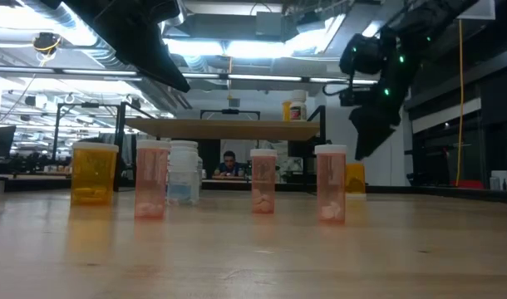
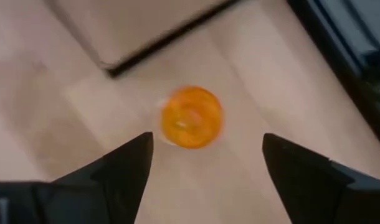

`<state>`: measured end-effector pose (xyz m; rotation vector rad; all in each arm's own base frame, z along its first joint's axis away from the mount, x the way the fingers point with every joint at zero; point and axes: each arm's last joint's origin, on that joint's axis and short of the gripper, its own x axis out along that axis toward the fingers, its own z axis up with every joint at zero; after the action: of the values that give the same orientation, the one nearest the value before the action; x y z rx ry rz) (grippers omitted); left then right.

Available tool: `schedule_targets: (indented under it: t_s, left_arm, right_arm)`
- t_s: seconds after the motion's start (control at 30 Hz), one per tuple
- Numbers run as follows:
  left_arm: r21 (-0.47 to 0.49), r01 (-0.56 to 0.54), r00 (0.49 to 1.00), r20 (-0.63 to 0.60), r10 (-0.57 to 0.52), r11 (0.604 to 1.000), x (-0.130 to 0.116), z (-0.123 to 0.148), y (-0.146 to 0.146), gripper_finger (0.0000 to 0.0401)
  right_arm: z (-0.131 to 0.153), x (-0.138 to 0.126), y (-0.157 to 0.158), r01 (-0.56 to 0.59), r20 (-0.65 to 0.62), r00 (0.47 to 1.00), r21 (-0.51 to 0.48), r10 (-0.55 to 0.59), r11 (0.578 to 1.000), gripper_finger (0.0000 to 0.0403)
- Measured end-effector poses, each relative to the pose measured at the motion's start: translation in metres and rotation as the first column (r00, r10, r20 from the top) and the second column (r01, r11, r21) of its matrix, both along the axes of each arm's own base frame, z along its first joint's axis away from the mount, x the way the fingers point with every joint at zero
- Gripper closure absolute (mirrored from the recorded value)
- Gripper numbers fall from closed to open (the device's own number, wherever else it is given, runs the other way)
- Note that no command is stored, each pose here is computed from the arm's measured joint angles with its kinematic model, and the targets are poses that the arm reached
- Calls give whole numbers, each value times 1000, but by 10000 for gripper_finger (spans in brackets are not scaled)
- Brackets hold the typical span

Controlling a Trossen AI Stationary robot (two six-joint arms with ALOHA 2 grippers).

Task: Pick and place medicine bottles onto shelf by color
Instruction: Put the top orange pill bottle on the shelf

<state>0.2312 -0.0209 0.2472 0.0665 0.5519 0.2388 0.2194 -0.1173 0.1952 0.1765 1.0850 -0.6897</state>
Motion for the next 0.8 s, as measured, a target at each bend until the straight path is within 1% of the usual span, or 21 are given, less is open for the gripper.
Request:
schedule_targets:
  t_s: [0.1, 0.17, 0.33, 0.43, 0.53, 0.6, 0.67, 0.8]
  left_arm:
    - [4, 3, 1000, -1, -3, 1000, 0, 0, 0, 220]
    - [7, 4, 1000, -2, -4, 1000, 0, 0, 0, 220]
    - [7, 4, 1000, -2, -4, 1000, 0, 0, 0, 220]
    - [7, 4, 1000, -2, -4, 1000, 0, 0, 0, 220]
    - [7, 4, 1000, -2, -4, 1000, 0, 0, 0, 220]
    - [7, 4, 1000, -2, -4, 1000, 0, 0, 0, 220]
    - [7, 4, 1000, -2, -4, 1000, 0, 0, 0, 220]
    - [7, 4, 1000, -2, -4, 1000, 0, 0, 0, 220]
  right_arm:
    - [-9, -1, 1, 11, 34, 999, -8, -11, 1000, 99]
    - [-9, 1, 0, 17, 61, 998, -10, -16, 1000, 99]
    - [-8, 2, 0, 16, 78, 997, -18, -15, 1000, 99]
    - [-11, 3, 0, 8, 68, 998, -1, -8, 1000, 99]
    - [-23, 5, 0, -10, 86, 996, 19, 8, 1000, 99]
    - [-31, 5, -1, -1, 93, 996, 6, 1, 1000, 99]
    - [-32, 5, -2, 19, 111, 994, -26, -16, 999, 99]
    - [-32, 5, -2, 19, 108, 994, -32, -15, 999, 110]
